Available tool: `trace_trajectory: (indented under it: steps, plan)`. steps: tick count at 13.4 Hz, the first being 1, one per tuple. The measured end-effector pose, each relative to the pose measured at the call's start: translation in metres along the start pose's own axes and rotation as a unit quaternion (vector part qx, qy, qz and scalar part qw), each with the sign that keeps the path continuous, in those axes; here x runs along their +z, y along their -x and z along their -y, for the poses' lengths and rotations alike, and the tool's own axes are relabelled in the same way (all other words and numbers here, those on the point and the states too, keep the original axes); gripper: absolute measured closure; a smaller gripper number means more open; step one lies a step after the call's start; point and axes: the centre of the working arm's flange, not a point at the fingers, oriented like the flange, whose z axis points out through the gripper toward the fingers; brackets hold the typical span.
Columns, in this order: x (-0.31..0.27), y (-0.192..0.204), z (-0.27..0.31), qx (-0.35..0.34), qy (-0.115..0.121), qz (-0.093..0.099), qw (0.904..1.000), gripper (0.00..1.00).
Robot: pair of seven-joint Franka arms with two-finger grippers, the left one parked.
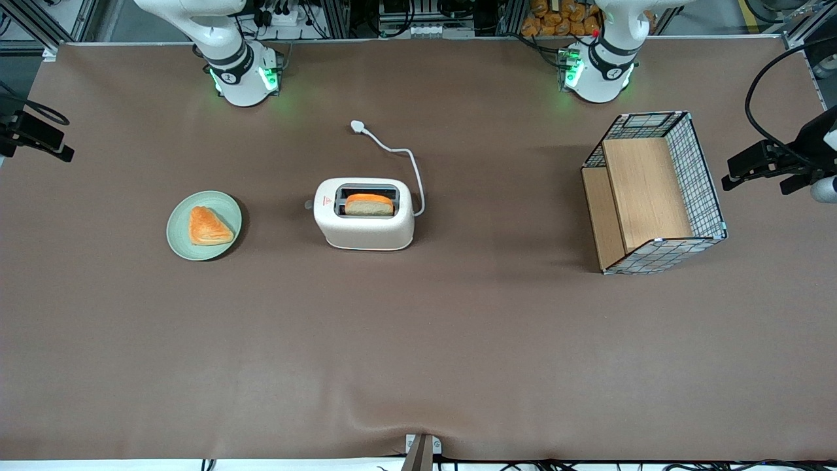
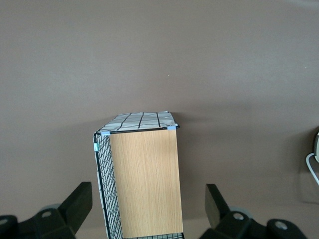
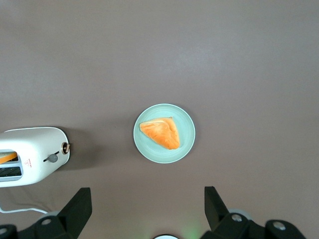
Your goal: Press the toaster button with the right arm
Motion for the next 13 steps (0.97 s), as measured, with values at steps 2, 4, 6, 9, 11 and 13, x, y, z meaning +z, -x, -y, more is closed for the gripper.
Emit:
trace_trajectory:
  steps: [2,4,6,9,11,13]
  plan:
    - [0.0000,0.0000,0.0006,-0.003,0.000,0.000,1.0000,0.00]
    - [0.0000,0.0000,0.0010,-0.012,0.000,0.000,0.9999,0.00]
    - [0.0000,0.0000,0.0010,-0.015,0.000,0.000,0.9999,0.00]
    - [0.0000,0.0000,0.0011,-0.015,0.000,0.000,0.9999,0.00]
    - [0.0000,0.0000,0.0011,-0.015,0.000,0.000,0.9999,0.00]
    - [0.0000,0.0001,0.0011,-0.015,0.000,0.000,0.9999,0.00]
